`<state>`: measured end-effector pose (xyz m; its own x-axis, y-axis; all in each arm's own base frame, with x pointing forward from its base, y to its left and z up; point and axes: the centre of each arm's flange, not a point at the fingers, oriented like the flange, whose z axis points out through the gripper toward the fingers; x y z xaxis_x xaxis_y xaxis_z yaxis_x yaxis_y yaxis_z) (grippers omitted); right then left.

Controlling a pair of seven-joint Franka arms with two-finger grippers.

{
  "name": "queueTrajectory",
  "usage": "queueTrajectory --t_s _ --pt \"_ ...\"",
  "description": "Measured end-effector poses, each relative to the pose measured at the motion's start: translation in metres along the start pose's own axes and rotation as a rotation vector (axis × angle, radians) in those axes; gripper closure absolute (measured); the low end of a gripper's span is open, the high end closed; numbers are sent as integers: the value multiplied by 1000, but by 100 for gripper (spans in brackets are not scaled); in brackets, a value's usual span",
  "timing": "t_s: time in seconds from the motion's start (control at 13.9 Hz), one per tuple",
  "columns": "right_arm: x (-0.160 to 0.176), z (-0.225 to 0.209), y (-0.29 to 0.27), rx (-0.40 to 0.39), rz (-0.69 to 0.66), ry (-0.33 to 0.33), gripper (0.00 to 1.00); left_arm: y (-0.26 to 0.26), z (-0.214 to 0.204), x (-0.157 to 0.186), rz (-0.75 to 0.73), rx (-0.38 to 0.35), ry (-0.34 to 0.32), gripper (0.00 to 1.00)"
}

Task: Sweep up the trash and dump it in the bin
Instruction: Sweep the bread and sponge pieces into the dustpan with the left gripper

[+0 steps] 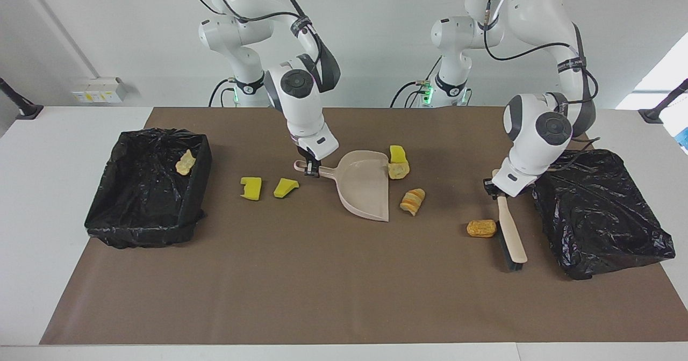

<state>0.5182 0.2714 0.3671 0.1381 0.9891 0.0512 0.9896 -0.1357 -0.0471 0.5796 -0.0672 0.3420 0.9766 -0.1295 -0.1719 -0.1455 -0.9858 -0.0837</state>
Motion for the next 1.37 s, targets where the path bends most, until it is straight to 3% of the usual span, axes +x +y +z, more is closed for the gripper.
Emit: queueTrajectory --t_s 0.22,0.72,1.08,1.37 --pt "1 0 -1 0 4 0 68 68 -4 -20 52 -59 -63 74" --pt "0 3 -2 10 21 5 68 198 -8 -83 1 -156 -140 74" --pt "-4 12 -3 5 30 12 68 254 -21 -124 2 -164 -215 74" --pt "-3 12 -3 6 30 15 68 253 -46 -145 -80 -190 -281 74"
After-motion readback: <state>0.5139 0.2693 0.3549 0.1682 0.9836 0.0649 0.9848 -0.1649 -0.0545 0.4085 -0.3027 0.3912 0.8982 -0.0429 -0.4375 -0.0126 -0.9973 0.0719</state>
